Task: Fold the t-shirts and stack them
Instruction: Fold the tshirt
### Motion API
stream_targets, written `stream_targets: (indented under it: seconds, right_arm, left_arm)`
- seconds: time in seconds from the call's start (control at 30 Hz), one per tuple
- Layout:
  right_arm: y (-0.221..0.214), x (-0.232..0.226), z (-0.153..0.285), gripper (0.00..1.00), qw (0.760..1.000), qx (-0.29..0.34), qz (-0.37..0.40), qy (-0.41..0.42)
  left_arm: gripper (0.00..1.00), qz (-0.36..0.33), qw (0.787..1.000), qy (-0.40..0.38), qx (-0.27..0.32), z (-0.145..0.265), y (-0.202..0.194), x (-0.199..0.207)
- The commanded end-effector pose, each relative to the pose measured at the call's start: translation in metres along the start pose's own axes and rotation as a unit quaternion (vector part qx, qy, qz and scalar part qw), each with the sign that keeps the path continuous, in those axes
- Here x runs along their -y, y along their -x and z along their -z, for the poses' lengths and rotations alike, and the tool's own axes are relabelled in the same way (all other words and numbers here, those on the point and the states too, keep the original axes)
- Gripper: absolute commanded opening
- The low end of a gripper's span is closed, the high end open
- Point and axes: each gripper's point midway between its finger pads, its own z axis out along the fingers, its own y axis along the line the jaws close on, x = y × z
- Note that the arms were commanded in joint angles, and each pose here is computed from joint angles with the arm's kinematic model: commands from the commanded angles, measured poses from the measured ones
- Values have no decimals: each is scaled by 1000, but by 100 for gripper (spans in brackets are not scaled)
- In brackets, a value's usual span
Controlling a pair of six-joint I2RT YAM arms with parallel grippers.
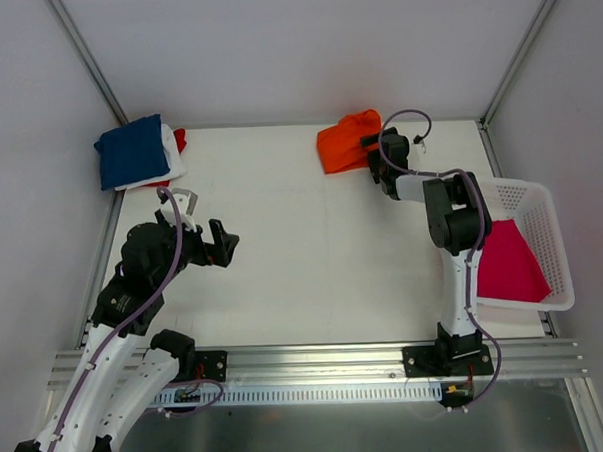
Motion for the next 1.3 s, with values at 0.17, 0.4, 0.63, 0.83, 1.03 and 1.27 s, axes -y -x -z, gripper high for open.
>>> stream_targets:
  seconds: [0.17,0.4,0.63,0.83,1.03,1.27]
  right_arm:
    - [-7,3,-33,99,1000,-7,-17,-3]
    - [-5,-3,-44,86,1000,-4,-18,18]
    - [-4,-2,-59,1,998,-24,-28,42]
    - [0,-2,-66,0,997,-25,-34,63]
    - [5,-27,-55,0,994,-35,-32,100]
    - [-21,-76,-10,0,984,-92,-17,151]
  left_arm:
    - [99,-12,1000,11,0,0,3,-3]
    - [99,-11,1000,14,-1,0,3,-4]
    - [99,-11,1000,12,-1,0,2,-3]
    - [99,-11,1000,13,-5,-1,1,-4]
    - [99,-10,1000,13,-3,0,3,-4]
    - [99,-8,1000,14,0,1,5,-4]
